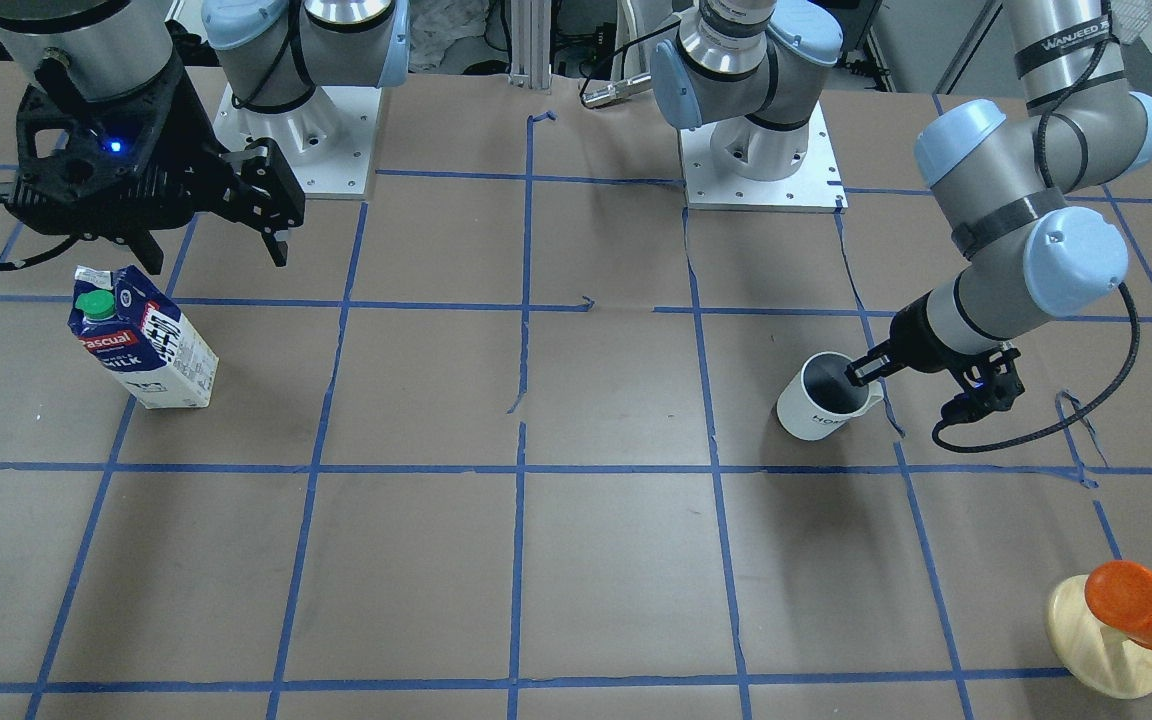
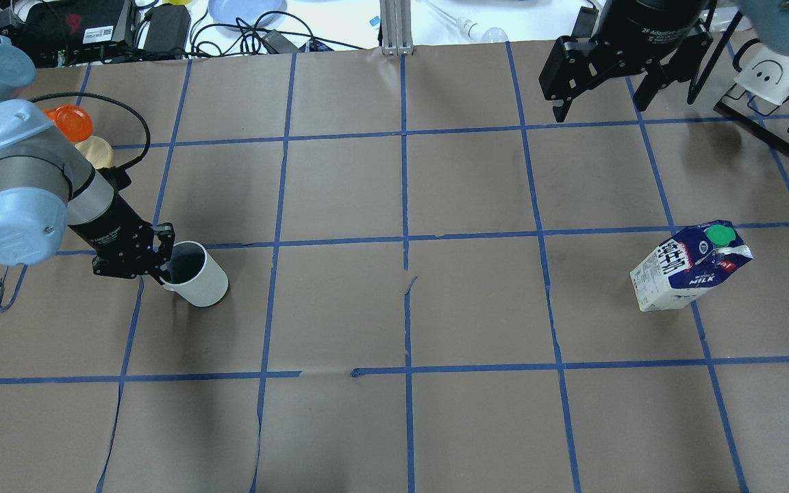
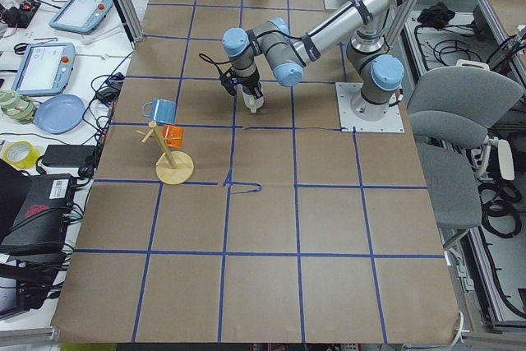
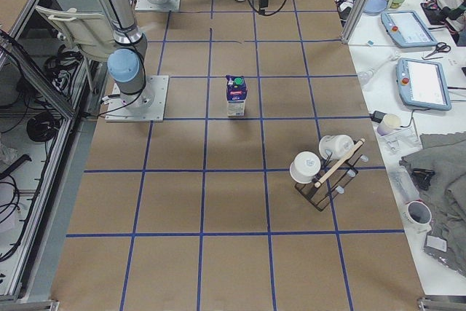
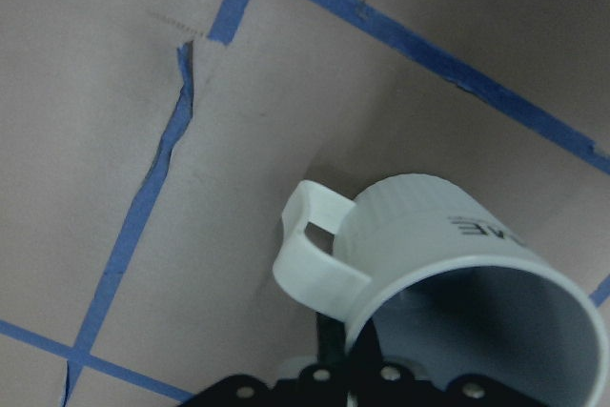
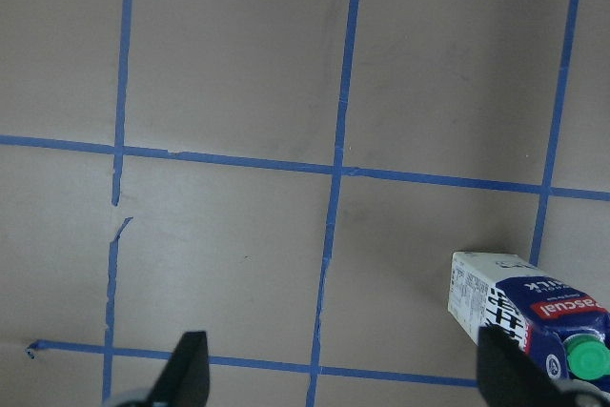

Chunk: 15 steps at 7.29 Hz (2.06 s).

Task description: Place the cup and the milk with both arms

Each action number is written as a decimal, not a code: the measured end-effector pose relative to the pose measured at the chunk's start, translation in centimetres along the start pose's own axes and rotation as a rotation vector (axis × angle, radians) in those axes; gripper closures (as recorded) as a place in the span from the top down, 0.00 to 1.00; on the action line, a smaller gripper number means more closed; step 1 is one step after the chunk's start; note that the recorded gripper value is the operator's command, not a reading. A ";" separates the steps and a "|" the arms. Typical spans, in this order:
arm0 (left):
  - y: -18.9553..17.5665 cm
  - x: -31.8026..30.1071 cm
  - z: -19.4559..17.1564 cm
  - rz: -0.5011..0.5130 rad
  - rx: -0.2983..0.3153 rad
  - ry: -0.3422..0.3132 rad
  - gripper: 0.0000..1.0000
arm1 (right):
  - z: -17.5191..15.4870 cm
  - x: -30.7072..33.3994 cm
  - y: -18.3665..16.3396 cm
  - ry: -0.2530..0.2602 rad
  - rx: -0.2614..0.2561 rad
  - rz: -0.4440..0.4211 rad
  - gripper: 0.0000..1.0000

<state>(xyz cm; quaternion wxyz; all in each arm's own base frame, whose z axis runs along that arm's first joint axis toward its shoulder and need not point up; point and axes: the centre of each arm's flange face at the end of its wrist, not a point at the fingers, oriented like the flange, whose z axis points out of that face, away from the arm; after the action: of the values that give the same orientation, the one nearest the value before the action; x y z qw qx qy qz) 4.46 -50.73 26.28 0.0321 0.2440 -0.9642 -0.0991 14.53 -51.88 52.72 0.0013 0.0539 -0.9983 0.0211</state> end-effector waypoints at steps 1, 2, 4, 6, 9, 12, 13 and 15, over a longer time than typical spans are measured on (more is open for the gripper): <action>-0.4 0.5 -2.2 0.005 0.027 0.001 0.00 | 0.0 0.0 0.0 0.000 0.000 0.000 1.00; -0.7 1.1 -4.2 0.009 0.046 0.007 0.00 | 0.0 0.0 0.0 0.000 0.000 -0.001 1.00; -0.4 3.5 -6.2 -0.011 0.058 0.039 0.00 | 0.0 0.0 0.0 0.000 0.000 -0.001 1.00; 1.9 9.4 -7.3 -0.003 0.084 0.047 0.00 | 0.0 0.1 0.0 0.000 -0.001 0.000 1.00; 7.3 18.3 -6.5 0.015 0.068 0.067 0.00 | 0.7 4.2 -0.5 -0.002 -0.036 0.042 1.00; 11.1 23.9 -2.4 0.039 -0.005 0.065 0.00 | 5.7 16.1 1.0 -0.037 -0.128 0.010 0.99; 11.5 24.9 -1.0 0.041 -0.028 0.060 0.00 | 8.1 18.3 1.8 -0.048 -0.150 0.013 0.92; 12.8 26.4 1.7 0.054 -0.066 0.032 0.00 | 13.2 19.6 2.9 -0.069 -0.195 0.038 0.92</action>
<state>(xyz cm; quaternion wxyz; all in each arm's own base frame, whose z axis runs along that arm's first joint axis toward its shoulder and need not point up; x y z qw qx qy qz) -24.85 -51.98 27.61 0.0579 0.2184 -0.9660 -0.1259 -5.32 -51.67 39.46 -0.0282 0.0354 -0.9959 -0.0778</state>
